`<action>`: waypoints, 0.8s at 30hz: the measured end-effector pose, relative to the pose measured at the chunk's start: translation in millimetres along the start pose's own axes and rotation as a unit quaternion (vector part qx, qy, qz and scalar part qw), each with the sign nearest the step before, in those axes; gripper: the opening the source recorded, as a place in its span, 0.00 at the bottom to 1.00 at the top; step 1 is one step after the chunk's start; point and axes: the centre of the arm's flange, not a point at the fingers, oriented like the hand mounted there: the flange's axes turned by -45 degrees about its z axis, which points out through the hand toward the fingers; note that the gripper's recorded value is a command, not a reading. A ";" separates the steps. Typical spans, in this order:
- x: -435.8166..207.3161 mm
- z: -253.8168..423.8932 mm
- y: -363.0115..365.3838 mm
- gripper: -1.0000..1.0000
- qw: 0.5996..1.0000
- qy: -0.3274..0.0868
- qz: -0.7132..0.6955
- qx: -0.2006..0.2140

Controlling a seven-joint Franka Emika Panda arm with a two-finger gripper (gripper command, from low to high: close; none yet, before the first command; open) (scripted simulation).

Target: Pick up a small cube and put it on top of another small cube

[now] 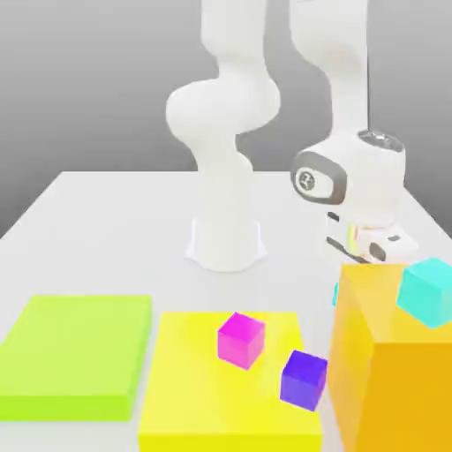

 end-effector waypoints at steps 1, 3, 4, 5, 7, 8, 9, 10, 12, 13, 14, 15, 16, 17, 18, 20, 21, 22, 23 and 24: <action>-0.1 -7.3 -0.9 0.00 1.000 0.001 0.000 0.000; 18.0 -29.2 10.8 0.00 1.000 0.006 -0.013 -0.017; 26.5 -43.4 21.4 0.00 0.999 0.009 -0.018 -0.029; 28.1 -57.9 33.5 0.00 0.999 0.010 -0.017 -0.038; 21.9 -89.1 58.4 0.00 0.998 0.012 -0.010 -0.053; 15.8 -105.6 70.2 0.00 0.998 0.012 -0.006 -0.059; 8.3 -122.9 81.2 0.00 0.998 0.013 0.000 -0.065; -0.3 -140.6 91.2 0.00 0.997 0.013 0.005 -0.071; -22.4 -173.5 106.9 0.00 0.997 0.013 0.019 -0.080; -38.8 -180.2 110.3 0.00 0.996 0.012 0.028 -0.078; -56.8 -183.3 111.8 0.00 0.997 0.012 0.039 -0.073; -75.7 -184.5 112.0 0.00 0.997 0.011 0.050 -0.066; -94.8 -184.7 110.9 0.00 0.996 0.011 0.061 -0.059; -114.0 -184.2 108.8 0.00 0.996 0.012 0.072 -0.051; -133.1 -183.6 105.9 0.00 0.996 0.013 0.083 -0.043; -171.6 -165.2 91.0 0.00 0.994 0.017 0.107 -0.017; -190.7 -156.9 82.2 0.00 0.992 0.016 0.122 -0.008; -209.6 -151.9 73.8 0.00 0.990 0.014 0.138 -0.003; -228.2 -148.5 65.2 0.00 0.988 0.010 0.155 -0.001; -246.4 -145.8 56.0 0.00 0.985 0.006 0.172 0.000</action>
